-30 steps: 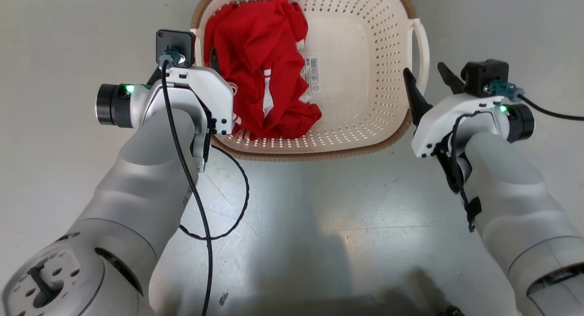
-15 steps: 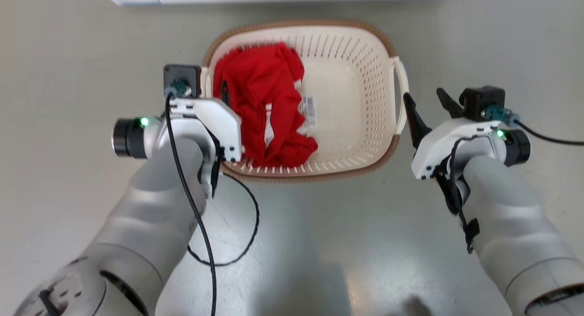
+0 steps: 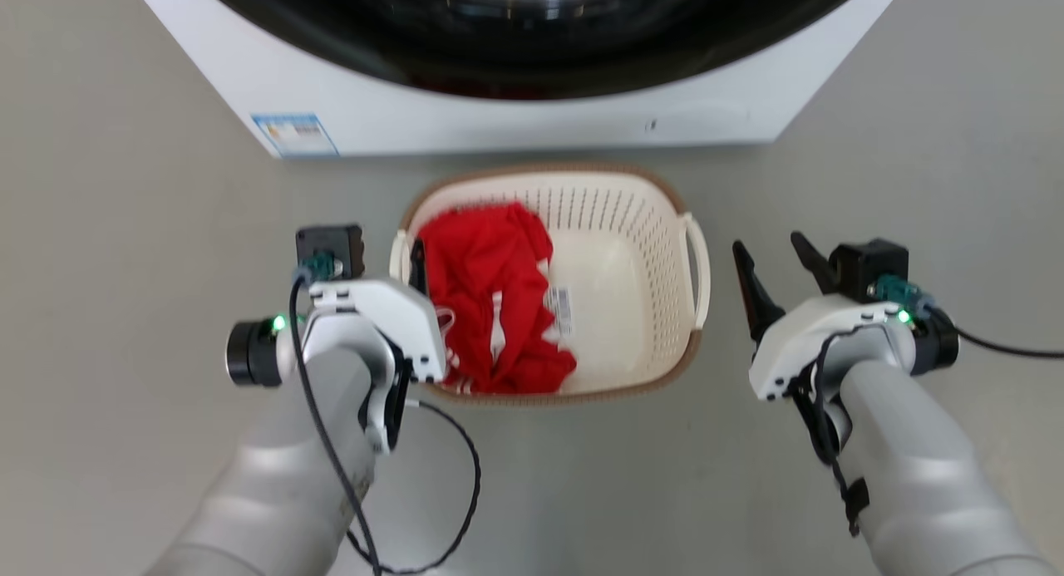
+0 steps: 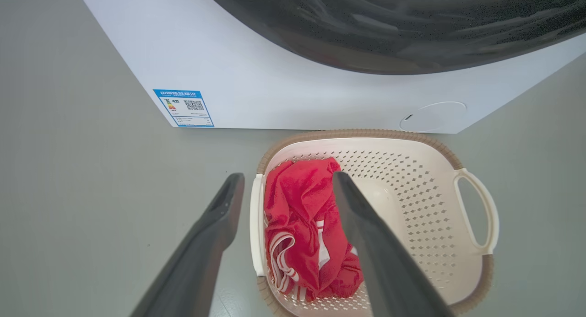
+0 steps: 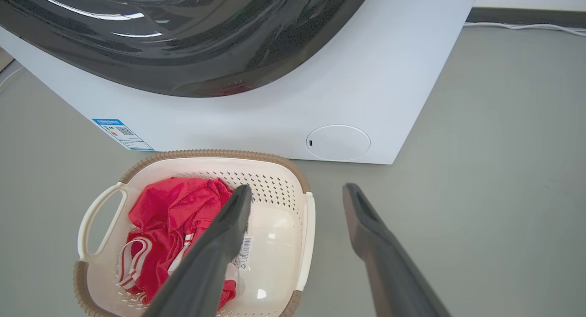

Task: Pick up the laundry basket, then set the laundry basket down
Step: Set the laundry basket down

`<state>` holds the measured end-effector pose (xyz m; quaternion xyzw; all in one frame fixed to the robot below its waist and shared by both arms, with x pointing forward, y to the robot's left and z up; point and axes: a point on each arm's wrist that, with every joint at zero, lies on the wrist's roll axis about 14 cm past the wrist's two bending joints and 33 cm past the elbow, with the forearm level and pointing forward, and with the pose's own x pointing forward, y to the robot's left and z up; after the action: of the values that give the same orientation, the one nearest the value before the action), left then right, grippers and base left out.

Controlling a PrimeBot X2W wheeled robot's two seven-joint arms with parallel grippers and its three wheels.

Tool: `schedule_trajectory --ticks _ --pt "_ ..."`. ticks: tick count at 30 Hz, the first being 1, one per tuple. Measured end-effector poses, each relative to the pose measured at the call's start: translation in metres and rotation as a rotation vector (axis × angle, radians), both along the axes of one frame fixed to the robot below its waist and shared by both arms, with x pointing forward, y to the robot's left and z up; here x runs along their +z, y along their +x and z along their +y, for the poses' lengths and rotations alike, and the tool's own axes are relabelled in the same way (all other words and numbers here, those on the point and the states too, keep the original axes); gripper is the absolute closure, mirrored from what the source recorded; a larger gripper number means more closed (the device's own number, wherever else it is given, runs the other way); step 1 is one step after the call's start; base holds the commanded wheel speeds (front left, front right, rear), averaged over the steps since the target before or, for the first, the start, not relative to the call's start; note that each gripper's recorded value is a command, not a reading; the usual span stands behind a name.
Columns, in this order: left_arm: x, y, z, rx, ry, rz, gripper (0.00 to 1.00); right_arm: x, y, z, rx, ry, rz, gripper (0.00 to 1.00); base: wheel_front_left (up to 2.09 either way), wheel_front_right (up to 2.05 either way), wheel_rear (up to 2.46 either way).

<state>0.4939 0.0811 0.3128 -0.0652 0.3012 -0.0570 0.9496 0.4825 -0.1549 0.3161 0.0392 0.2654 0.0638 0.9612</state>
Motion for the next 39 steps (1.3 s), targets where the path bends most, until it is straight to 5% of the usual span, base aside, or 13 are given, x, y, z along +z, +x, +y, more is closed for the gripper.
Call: schedule_trajectory --ticks 22,39 --pt "0.112 -0.047 0.038 0.119 -0.105 -0.318 0.00 0.130 -0.029 0.004 0.017 -0.019 -0.375 0.00 0.00 0.00 0.00" --pt "0.150 -0.092 0.066 0.183 -0.109 -0.473 0.00 0.151 -0.082 -0.008 -0.021 -0.021 -0.459 0.00 0.00 0.00 0.00"
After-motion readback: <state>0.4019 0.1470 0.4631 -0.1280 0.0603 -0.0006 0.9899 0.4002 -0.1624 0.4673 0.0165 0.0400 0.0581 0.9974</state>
